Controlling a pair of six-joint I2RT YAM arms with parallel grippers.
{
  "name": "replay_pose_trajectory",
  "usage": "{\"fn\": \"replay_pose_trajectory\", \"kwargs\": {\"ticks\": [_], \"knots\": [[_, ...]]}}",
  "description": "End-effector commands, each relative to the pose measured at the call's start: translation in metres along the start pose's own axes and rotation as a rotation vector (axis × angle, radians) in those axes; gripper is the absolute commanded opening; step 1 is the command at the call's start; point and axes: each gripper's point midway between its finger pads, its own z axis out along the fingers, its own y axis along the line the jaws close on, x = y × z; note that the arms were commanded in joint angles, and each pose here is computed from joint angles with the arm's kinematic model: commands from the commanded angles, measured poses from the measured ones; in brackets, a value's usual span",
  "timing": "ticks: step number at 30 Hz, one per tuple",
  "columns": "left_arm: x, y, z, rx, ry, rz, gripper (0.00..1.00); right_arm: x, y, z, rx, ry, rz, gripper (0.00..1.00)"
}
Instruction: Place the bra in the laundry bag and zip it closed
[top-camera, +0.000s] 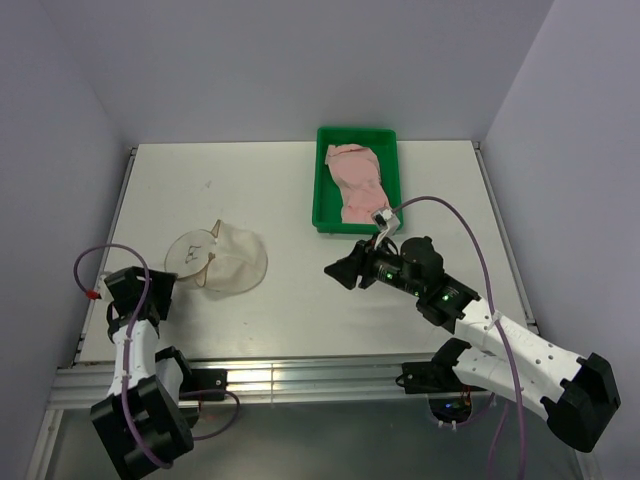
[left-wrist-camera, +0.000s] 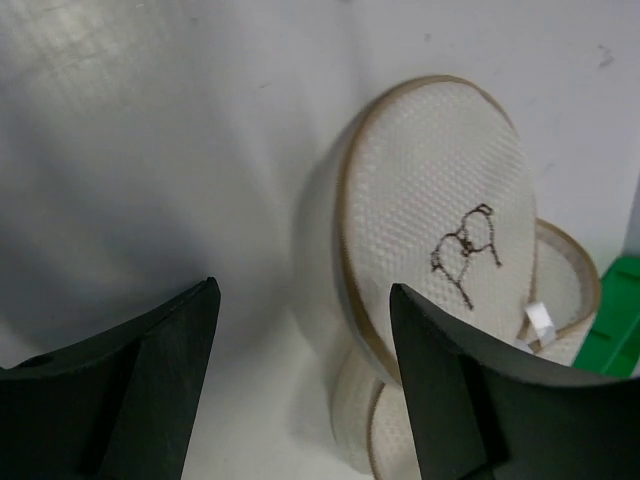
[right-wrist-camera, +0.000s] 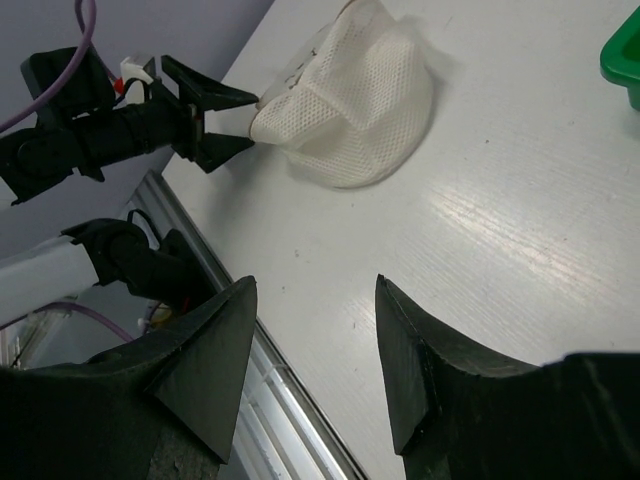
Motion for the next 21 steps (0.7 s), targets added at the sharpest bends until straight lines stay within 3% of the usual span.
{"fn": "replay_pose_trajectory", "kwargs": {"ticks": [1, 6, 8, 10, 12, 13, 14, 16, 21], "knots": [[-0.007, -0.035, 0.001, 0.17, -0.003, -0.007, 0.76, -0.024, 0.02, -0.004, -0.05, -0.06, -0.048, 0.58], [-0.004, -0.04, 0.014, 0.206, 0.02, -0.019, 0.76, -0.018, 0.019, 0.003, -0.057, -0.029, -0.039, 0.58], [-0.006, -0.043, 0.018, 0.228, 0.013, -0.03, 0.7, -0.018, 0.019, 0.005, -0.053, -0.028, -0.037, 0.58], [-0.007, -0.048, 0.019, 0.25, 0.011, -0.047, 0.58, -0.016, 0.019, 0.008, -0.05, -0.018, -0.034, 0.58], [-0.015, -0.058, 0.017, 0.287, -0.013, -0.051, 0.37, -0.014, 0.018, 0.011, -0.047, -0.013, -0.029, 0.58], [-0.018, -0.065, 0.015, 0.308, -0.026, -0.048, 0.09, -0.013, 0.018, 0.013, -0.047, -0.011, -0.026, 0.58], [-0.029, -0.08, 0.007, 0.352, -0.061, -0.038, 0.0, -0.013, 0.019, 0.015, -0.05, -0.012, -0.024, 0.58], [-0.043, -0.094, -0.005, 0.381, -0.109, -0.03, 0.0, -0.01, 0.02, 0.021, -0.049, 0.008, -0.015, 0.58], [-0.097, -0.154, -0.083, 0.532, -0.349, 0.078, 0.0, -0.001, 0.024, 0.04, -0.036, 0.047, -0.008, 0.57]]}}
